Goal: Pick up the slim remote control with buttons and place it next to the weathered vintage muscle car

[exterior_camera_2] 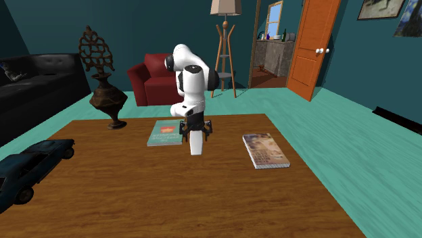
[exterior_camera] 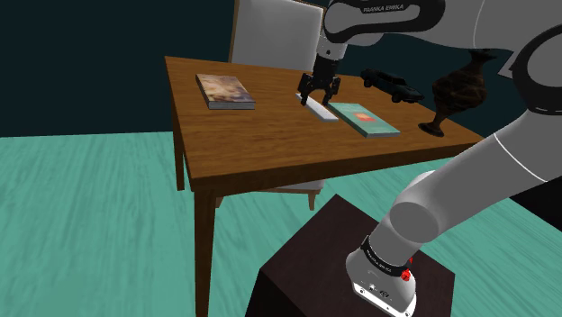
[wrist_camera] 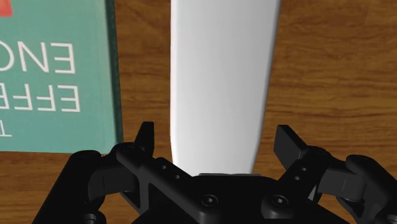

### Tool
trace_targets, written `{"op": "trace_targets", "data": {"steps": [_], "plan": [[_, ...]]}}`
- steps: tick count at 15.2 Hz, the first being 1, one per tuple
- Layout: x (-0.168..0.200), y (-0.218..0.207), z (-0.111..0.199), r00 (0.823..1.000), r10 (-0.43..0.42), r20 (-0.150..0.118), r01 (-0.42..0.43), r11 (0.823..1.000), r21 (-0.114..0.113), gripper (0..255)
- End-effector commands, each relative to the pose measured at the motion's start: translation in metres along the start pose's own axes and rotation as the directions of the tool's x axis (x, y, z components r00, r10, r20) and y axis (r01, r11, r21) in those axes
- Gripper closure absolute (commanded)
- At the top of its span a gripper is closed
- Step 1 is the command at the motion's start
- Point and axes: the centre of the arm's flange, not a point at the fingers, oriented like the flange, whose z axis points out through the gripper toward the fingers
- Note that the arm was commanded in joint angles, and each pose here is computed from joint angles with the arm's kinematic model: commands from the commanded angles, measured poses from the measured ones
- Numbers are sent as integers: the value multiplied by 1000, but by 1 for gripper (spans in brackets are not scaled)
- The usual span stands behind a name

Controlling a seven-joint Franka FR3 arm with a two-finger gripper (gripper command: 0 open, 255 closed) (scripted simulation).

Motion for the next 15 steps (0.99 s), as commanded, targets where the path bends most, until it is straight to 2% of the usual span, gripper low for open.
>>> {"op": "trace_targets", "data": {"steps": [1,7,8,15], "plan": [[-1,-1,4,1000,0,-1,0,1000,0,0],[-1,-1,4,1000,0,0,0,1000,0,0],[-1,-1,4,1000,0,0,0,1000,0,255],[-1,-1,4,1000,0,-1,0,1000,0,255]]}}
